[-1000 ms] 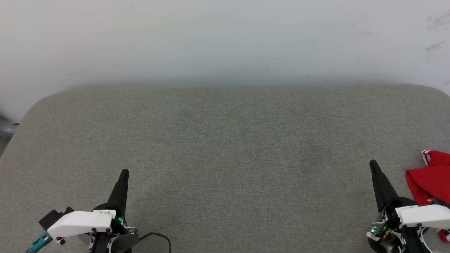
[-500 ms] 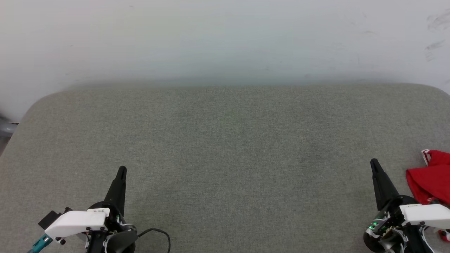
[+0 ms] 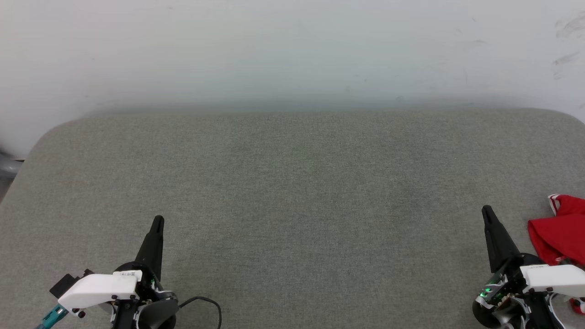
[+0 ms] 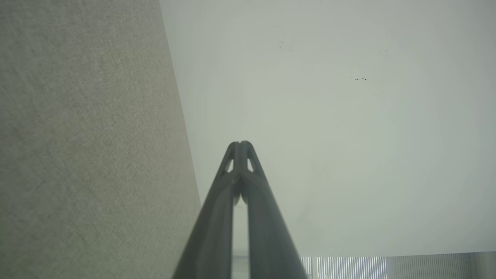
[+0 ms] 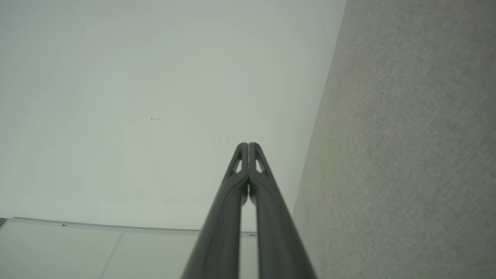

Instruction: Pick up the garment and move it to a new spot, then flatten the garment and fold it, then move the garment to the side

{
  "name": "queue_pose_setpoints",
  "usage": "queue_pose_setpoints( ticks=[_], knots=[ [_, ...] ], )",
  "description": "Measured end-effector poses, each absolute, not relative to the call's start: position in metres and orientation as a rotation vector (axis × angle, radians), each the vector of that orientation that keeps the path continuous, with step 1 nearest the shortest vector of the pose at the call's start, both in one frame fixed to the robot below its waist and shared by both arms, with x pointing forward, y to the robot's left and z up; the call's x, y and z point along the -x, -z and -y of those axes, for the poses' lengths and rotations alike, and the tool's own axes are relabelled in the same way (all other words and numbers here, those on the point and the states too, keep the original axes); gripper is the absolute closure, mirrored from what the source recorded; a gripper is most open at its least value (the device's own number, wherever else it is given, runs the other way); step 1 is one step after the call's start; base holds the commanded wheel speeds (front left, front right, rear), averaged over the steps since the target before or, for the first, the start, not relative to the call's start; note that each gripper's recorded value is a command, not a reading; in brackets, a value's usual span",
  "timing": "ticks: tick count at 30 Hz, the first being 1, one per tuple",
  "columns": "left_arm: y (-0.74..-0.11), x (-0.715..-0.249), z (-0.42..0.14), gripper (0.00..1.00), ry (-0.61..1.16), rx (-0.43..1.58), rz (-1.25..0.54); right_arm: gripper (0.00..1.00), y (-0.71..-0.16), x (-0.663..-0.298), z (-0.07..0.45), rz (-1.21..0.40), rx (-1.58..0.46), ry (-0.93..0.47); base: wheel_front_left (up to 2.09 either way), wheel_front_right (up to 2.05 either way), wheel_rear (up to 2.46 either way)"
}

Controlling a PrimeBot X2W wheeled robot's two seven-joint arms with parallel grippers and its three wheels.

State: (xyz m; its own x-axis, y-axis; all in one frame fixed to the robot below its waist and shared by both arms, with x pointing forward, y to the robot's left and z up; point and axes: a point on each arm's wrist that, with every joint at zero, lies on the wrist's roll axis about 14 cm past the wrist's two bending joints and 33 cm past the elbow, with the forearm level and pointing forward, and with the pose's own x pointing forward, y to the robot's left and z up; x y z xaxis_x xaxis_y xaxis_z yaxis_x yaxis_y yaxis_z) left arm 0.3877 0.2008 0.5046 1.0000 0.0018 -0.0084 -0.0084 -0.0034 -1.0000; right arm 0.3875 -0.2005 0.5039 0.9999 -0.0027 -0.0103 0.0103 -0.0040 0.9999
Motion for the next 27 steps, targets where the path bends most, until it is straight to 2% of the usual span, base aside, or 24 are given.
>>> queue_pose_setpoints(
  ticks=[27],
  knots=[
    [-0.5046, -0.3878, -0.2007, 1.0, -0.008, 1.574, -0.005, 1.0, -0.504, -0.3875, 0.2007, -0.006, -1.576, 0.01, 0.0, 0.0, 0.0]
  ],
)
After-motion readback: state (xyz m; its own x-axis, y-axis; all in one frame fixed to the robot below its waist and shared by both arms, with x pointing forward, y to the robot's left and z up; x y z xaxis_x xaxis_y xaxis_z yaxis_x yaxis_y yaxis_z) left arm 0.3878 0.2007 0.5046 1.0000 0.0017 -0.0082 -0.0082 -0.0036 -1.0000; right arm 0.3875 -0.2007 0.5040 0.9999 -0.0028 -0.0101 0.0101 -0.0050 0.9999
